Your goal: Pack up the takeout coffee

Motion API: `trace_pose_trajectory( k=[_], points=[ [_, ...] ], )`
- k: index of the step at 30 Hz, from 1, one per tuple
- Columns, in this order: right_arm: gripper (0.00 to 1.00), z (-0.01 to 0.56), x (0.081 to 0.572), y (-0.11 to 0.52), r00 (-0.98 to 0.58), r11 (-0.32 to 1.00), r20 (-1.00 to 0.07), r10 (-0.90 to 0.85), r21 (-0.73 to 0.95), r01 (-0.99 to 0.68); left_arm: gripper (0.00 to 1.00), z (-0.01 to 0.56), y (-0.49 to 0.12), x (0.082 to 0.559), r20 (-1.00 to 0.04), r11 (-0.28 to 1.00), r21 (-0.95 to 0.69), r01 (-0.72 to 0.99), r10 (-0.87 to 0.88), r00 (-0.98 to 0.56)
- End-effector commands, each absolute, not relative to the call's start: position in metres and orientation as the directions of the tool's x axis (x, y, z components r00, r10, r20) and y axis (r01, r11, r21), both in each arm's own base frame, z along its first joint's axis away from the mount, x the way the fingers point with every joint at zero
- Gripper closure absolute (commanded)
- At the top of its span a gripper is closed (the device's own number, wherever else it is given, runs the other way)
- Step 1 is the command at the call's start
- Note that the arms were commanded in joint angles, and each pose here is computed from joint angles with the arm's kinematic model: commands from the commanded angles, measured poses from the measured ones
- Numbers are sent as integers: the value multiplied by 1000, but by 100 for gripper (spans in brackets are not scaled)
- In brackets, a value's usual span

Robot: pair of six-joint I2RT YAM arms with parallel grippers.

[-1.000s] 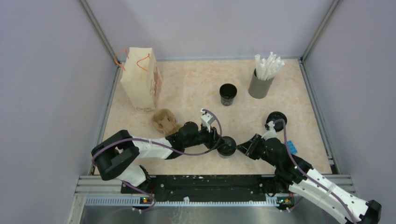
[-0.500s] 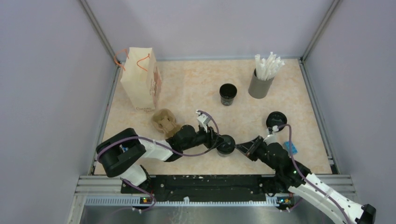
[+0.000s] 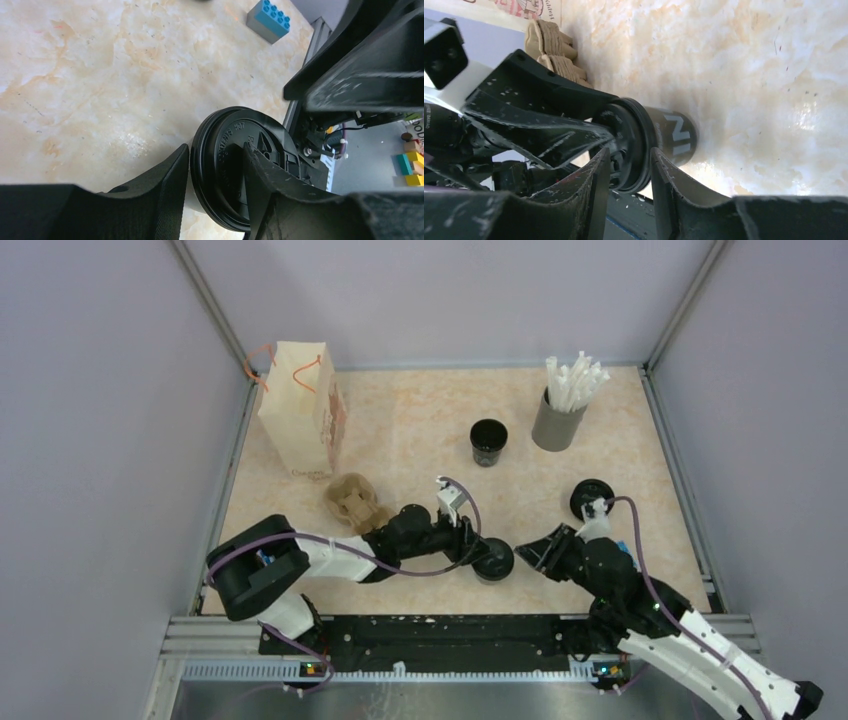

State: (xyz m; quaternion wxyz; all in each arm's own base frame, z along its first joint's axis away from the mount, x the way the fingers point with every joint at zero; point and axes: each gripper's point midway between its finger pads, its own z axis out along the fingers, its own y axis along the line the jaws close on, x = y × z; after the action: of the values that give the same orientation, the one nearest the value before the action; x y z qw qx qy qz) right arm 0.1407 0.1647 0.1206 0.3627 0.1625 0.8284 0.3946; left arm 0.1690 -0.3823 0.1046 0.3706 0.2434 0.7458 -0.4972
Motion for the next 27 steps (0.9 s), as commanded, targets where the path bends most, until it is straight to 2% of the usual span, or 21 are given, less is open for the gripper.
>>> trace_pose_trajectory(
  k=[1,10,21,27],
  points=[
    [66,145,148,159,-659,745,-611,439,657,-113,49,51,-354,144,-697,489,-507,710,252,-671],
    [71,140,160,159,-672,815,-635,380,574,-81,51,39,-361,144,-689,465,-486,740,317,-652],
    [71,116,154,168,-763,810,-565,314,579,-96,52,24,-362,137,-695,420,-483,768,350,-628],
    [74,125,163,154,-720,836,-598,352,546,-45,53,19,-360,136,-694,420,-477,772,360,-624]
  ],
)
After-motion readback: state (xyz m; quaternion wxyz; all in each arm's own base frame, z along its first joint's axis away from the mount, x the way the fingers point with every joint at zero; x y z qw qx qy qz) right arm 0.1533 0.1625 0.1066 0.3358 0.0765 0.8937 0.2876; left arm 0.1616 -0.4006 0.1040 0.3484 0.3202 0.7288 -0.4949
